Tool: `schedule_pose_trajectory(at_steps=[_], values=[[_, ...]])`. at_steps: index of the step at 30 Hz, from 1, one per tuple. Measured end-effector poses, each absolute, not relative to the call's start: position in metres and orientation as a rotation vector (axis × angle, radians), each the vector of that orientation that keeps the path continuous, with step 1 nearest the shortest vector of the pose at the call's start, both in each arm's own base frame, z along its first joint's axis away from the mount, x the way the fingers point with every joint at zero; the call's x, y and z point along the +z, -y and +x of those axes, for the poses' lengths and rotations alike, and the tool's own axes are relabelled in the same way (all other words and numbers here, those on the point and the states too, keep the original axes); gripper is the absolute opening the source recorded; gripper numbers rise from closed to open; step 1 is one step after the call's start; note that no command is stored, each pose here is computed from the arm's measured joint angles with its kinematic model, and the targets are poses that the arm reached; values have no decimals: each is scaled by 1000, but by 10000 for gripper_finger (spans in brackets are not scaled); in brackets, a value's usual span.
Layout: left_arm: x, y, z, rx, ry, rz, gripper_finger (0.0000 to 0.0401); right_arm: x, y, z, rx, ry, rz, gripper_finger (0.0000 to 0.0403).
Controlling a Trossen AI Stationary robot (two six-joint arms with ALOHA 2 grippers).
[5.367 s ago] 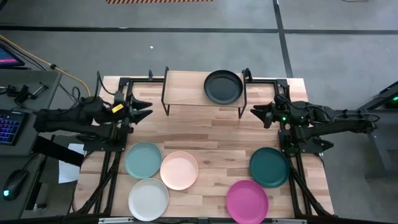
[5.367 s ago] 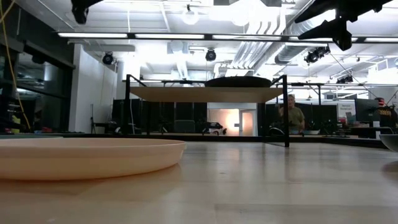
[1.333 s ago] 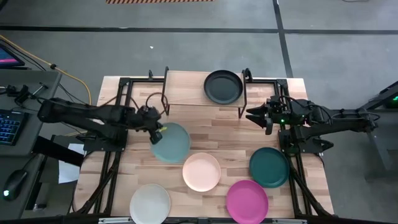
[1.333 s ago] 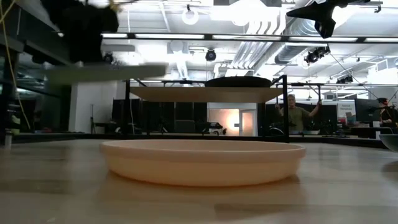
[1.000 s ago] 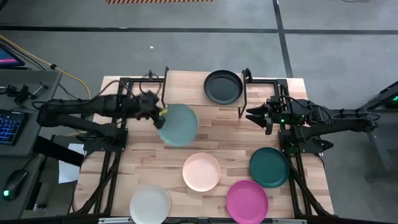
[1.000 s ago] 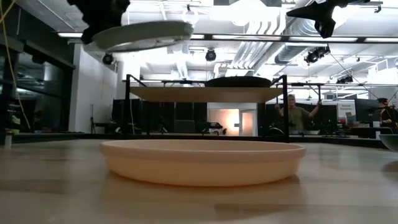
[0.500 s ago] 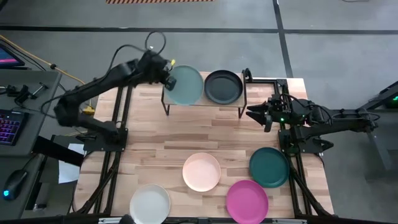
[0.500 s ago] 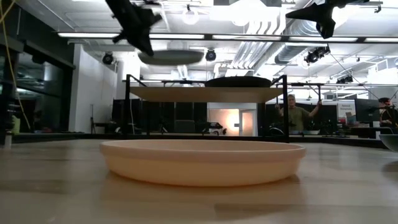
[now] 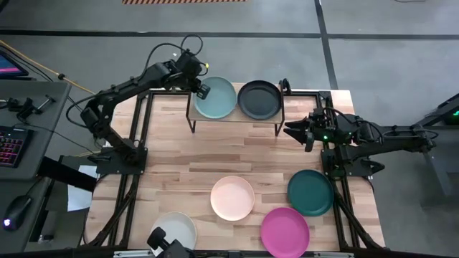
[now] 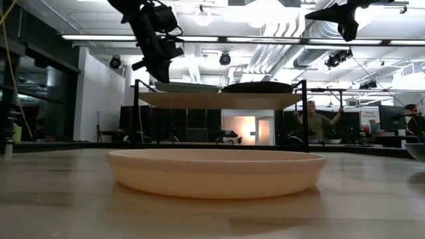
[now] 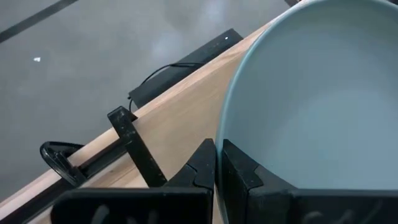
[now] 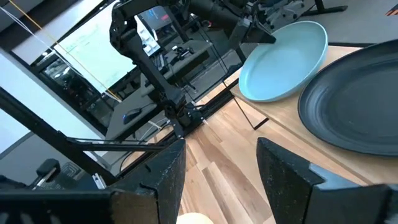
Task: Place and stack plates onto a shelf
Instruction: Put the blue plate on the shelf, then move the white plate to the left of the light pink plate on the table
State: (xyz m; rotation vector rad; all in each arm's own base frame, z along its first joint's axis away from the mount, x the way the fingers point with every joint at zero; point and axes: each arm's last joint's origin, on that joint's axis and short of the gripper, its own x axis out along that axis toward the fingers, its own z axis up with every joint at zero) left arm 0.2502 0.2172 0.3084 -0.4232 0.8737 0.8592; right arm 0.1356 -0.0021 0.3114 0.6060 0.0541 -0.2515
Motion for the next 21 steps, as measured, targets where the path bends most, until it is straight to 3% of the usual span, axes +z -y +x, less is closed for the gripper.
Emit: schedule_pose_trajectory(at_steps=[14, 21], values=[[308, -217, 250, 828, -912, -360, 43, 311, 2, 136, -252, -55, 600, 178], [312, -215, 248, 822, -899, -353, 86, 312, 2, 136, -249, -47, 603, 178]])
